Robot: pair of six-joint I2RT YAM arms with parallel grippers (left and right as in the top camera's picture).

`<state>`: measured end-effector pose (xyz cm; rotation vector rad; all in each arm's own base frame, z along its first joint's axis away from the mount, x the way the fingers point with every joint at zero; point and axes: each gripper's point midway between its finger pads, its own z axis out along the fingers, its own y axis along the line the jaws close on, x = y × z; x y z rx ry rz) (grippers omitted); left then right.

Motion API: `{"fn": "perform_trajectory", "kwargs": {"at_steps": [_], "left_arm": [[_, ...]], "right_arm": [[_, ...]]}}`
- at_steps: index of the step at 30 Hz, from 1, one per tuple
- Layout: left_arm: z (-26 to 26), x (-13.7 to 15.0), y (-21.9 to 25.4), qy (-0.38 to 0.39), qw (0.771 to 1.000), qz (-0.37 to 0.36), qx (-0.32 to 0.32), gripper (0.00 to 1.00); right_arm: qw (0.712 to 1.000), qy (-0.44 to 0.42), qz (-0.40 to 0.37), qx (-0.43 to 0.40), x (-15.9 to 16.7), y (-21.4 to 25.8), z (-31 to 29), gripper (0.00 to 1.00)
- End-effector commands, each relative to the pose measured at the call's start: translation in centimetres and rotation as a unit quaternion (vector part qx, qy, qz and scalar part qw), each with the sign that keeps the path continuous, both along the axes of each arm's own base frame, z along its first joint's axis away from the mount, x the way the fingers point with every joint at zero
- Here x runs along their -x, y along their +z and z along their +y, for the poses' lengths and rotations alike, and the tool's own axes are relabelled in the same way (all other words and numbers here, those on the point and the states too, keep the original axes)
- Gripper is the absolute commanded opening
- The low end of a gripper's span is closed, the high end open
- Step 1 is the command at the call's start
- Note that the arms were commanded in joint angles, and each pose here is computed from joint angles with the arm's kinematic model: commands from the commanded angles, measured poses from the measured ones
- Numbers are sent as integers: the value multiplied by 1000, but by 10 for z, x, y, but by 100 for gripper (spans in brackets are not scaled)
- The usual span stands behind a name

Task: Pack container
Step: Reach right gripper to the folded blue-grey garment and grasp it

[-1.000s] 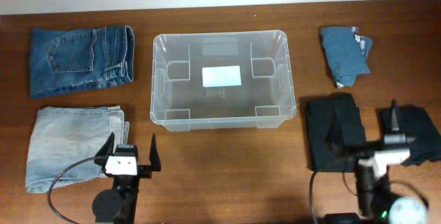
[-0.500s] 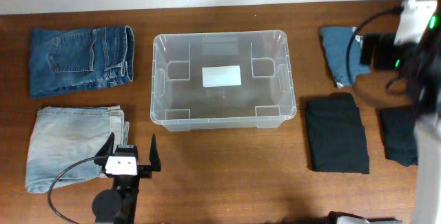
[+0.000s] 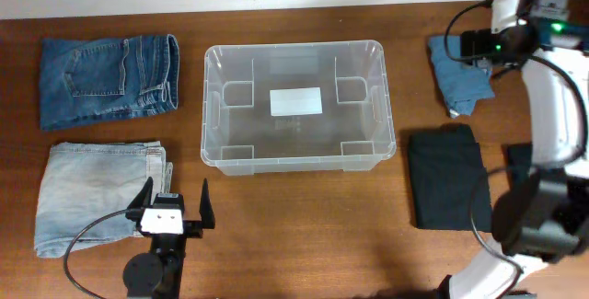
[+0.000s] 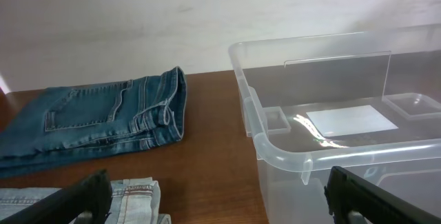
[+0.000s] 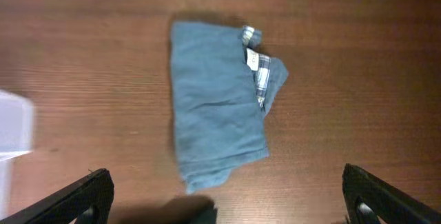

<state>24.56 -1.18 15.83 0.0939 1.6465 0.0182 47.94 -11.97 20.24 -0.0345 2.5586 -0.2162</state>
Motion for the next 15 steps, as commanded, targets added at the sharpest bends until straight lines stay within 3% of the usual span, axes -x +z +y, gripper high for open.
{"fn": "perform_trajectory", "kwargs": {"at_steps": [1,7,15], "left_arm": [[0,0,-2,-1,1000,0,-6,99],[0,0,-2,-1,1000,0,-6,99],[0,0,-2,-1,1000,0,-6,99]], "right_arm": [[998,9,42,56,-15,-35,-7,99],[987,5,87,133,-30,-78,-7,98],[983,29,113,143,-41,-122,-5,99]]}}
